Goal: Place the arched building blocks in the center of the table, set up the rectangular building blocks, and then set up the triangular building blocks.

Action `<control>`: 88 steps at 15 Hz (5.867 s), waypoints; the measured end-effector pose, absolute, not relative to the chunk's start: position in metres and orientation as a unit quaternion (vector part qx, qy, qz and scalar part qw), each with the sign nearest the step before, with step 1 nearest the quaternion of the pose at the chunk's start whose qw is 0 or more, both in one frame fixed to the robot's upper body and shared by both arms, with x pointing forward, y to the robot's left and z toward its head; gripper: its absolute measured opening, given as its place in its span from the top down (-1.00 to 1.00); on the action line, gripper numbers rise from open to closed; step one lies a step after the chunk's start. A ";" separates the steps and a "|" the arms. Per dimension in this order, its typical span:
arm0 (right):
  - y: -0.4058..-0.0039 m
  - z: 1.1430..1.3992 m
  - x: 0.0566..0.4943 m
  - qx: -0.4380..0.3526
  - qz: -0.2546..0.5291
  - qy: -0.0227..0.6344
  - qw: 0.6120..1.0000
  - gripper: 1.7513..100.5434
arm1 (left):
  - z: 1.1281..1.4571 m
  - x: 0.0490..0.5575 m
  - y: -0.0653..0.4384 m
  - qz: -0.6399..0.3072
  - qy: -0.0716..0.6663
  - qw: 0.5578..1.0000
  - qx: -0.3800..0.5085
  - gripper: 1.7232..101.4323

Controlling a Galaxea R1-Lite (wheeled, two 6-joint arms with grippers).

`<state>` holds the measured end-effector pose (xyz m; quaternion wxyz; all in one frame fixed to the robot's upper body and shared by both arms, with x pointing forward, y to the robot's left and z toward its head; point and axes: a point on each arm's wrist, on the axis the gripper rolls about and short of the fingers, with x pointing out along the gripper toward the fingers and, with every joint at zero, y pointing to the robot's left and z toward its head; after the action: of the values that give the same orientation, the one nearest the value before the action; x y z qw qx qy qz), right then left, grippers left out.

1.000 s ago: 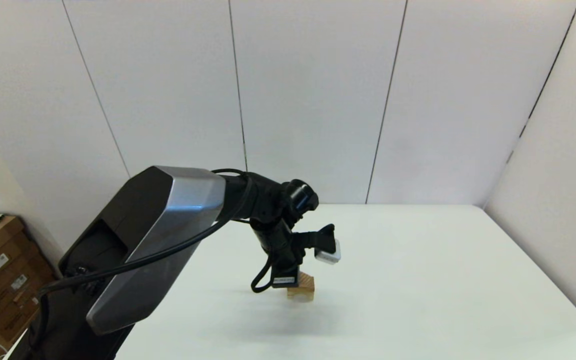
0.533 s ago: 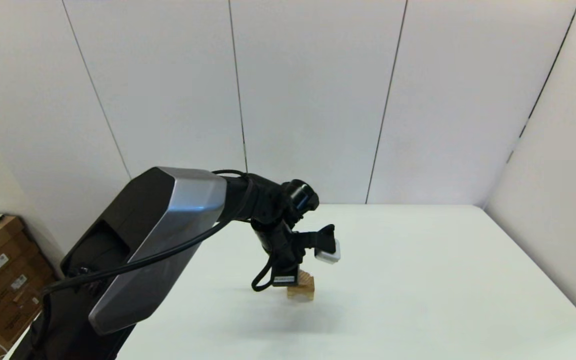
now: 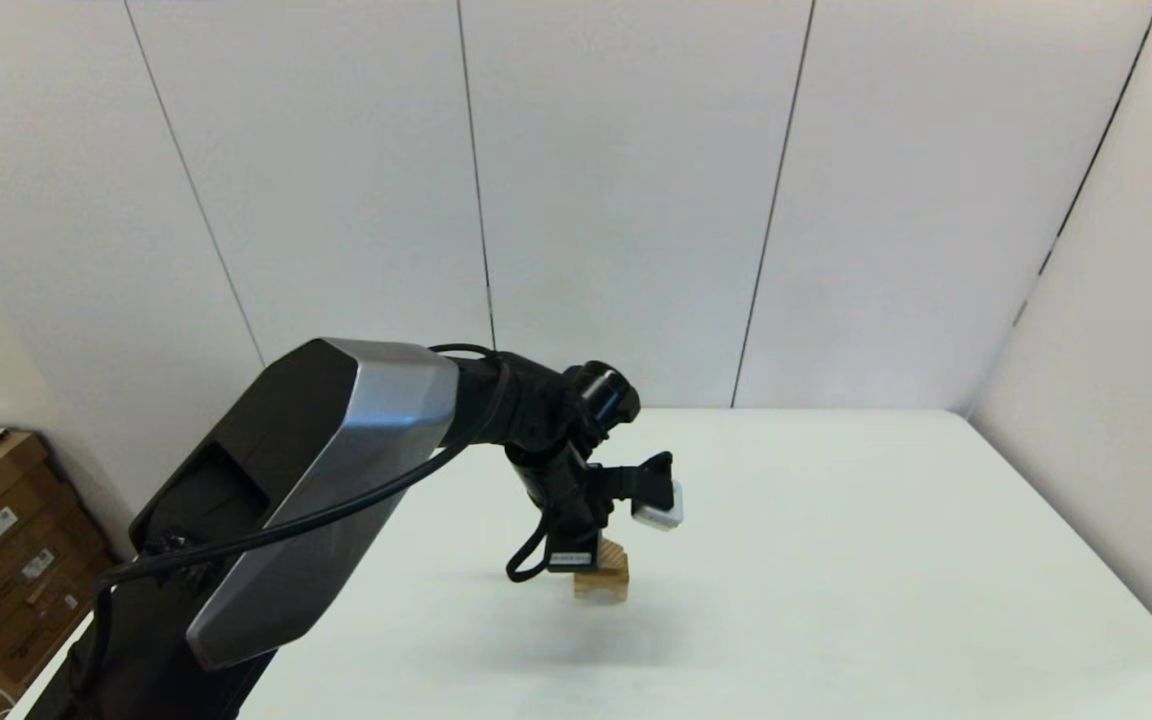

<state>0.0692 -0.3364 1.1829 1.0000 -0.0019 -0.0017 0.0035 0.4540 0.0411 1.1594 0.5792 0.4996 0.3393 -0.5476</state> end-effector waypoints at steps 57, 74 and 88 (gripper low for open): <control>-0.336 1.183 0.069 -0.002 0.003 -0.002 1.000 -0.95 | 1.308 0.447 0.111 -0.360 0.312 0.754 0.452 -0.71; -0.336 1.183 0.069 -0.002 0.003 -0.002 1.000 -0.95 | 1.344 0.049 0.343 0.092 0.228 0.938 0.246 -0.90; -0.336 1.183 0.069 -0.002 0.003 -0.002 1.000 -0.95 | 1.247 -0.003 0.339 0.119 0.117 0.973 0.162 -0.92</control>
<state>0.0692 -0.3364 1.1829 1.0000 -0.0019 -0.0019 0.0033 -0.0033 0.3390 1.2475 0.9727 0.1617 0.1169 0.1187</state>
